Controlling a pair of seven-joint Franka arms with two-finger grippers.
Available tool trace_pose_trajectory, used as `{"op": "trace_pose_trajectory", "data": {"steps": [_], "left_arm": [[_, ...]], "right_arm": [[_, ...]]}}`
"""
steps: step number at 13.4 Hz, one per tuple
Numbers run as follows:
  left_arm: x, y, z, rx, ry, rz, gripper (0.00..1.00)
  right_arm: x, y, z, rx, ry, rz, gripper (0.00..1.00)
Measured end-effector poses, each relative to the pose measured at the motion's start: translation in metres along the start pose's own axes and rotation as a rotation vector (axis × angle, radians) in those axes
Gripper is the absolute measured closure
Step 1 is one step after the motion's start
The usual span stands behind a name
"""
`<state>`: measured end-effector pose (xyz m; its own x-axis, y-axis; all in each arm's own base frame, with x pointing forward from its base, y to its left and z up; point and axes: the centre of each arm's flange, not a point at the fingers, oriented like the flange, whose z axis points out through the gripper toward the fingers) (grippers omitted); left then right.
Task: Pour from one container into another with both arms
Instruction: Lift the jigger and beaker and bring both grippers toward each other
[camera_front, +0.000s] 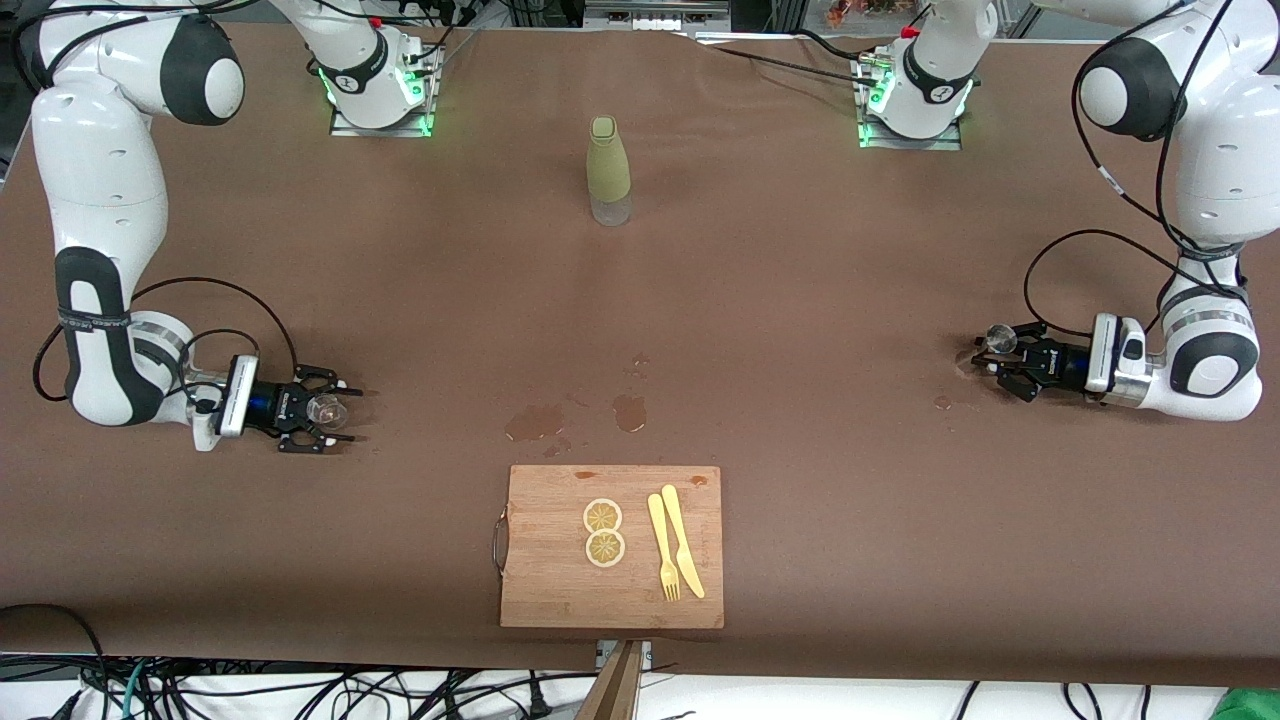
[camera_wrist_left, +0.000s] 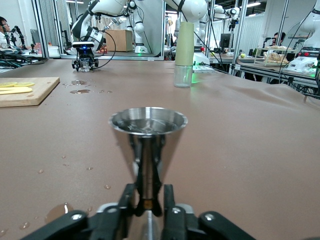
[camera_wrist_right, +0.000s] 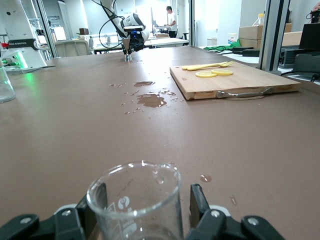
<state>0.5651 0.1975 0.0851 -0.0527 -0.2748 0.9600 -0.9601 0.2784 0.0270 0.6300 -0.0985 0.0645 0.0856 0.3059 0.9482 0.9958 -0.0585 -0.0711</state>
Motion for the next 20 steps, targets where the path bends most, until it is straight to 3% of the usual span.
{"op": "trace_pose_trajectory", "data": {"steps": [2, 4, 5, 7, 8, 10, 15, 20], "left_arm": [[0.001, 0.0, 0.0, -0.002, 0.003, 0.013, 0.78], [0.001, 0.0, 0.0, -0.002, 0.004, 0.017, 0.79], [0.001, 0.0, 0.0, -0.002, 0.004, 0.018, 0.79], [0.001, 0.0, 0.0, -0.002, 0.004, 0.02, 0.79], [0.001, 0.0, 0.0, -0.002, 0.004, 0.02, 0.79], [0.001, 0.0, 0.0, -0.003, 0.004, 0.02, 0.79], [0.009, -0.013, 0.008, -0.012, 0.013, 0.035, 0.79], [0.029, -0.058, 0.054, -0.032, 0.027, 0.039, 0.79]], "right_arm": [[-0.002, -0.001, 0.002, 0.005, 0.005, 0.002, 0.25], [-0.003, -0.002, 0.002, 0.006, 0.006, 0.002, 0.47], [-0.002, -0.001, 0.002, 0.006, 0.006, 0.001, 0.47], [-0.002, -0.001, 0.002, 0.006, 0.006, 0.0, 0.62], [-0.002, -0.001, 0.002, 0.005, 0.006, -0.002, 0.62], [0.006, 0.007, -0.001, -0.001, 0.004, -0.017, 0.73], [0.038, 0.031, 0.014, 0.017, 0.013, 0.02, 0.73], [0.057, 0.04, 0.039, 0.053, 0.011, 0.054, 0.73]]}}
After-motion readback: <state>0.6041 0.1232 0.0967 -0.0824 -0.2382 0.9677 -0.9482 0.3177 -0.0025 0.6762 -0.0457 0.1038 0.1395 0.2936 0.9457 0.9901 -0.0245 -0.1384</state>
